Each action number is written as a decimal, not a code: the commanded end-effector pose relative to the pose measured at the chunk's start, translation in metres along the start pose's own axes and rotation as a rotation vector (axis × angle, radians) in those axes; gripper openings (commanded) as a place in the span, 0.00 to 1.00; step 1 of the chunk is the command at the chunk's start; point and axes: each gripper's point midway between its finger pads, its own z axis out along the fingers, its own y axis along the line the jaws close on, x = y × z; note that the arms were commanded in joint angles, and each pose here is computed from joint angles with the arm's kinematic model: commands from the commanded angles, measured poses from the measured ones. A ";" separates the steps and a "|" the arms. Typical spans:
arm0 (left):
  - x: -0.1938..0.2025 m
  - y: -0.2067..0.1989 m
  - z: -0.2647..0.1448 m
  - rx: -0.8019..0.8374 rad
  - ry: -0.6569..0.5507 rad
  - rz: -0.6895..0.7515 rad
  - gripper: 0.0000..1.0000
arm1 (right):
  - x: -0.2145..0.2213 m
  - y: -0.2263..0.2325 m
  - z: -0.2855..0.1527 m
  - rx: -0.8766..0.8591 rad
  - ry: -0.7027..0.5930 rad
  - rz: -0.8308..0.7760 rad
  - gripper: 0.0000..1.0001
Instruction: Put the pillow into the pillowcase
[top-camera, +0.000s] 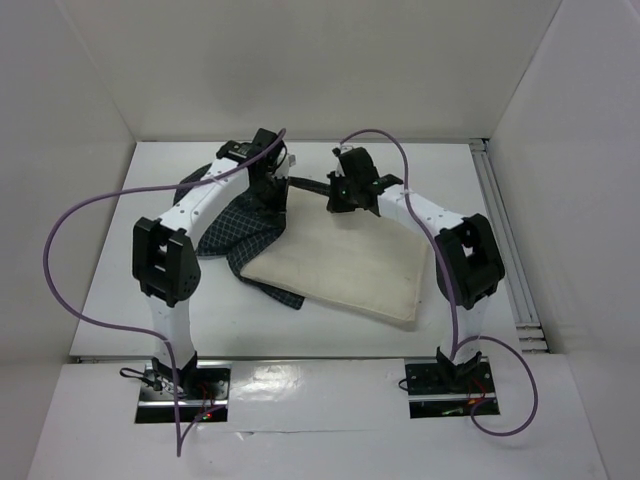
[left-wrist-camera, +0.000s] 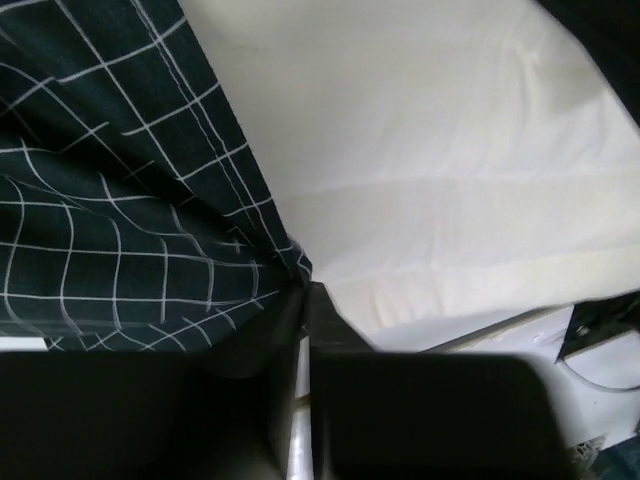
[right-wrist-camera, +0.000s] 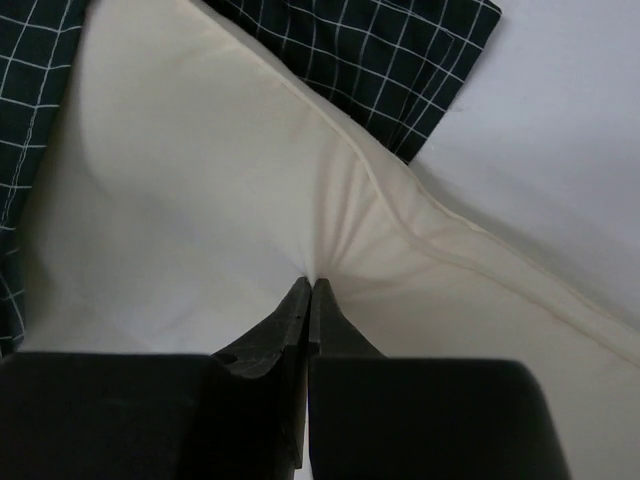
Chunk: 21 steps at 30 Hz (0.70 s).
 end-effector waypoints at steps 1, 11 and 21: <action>-0.010 0.009 -0.024 -0.058 -0.065 -0.009 0.25 | -0.022 0.030 -0.003 -0.113 -0.075 0.021 0.00; -0.086 0.021 -0.053 -0.060 -0.275 -0.126 0.79 | -0.003 0.048 -0.010 -0.156 -0.044 -0.045 0.00; -0.130 0.073 0.004 -0.314 -0.341 -0.248 0.82 | 0.012 0.072 -0.001 -0.172 -0.008 -0.081 0.00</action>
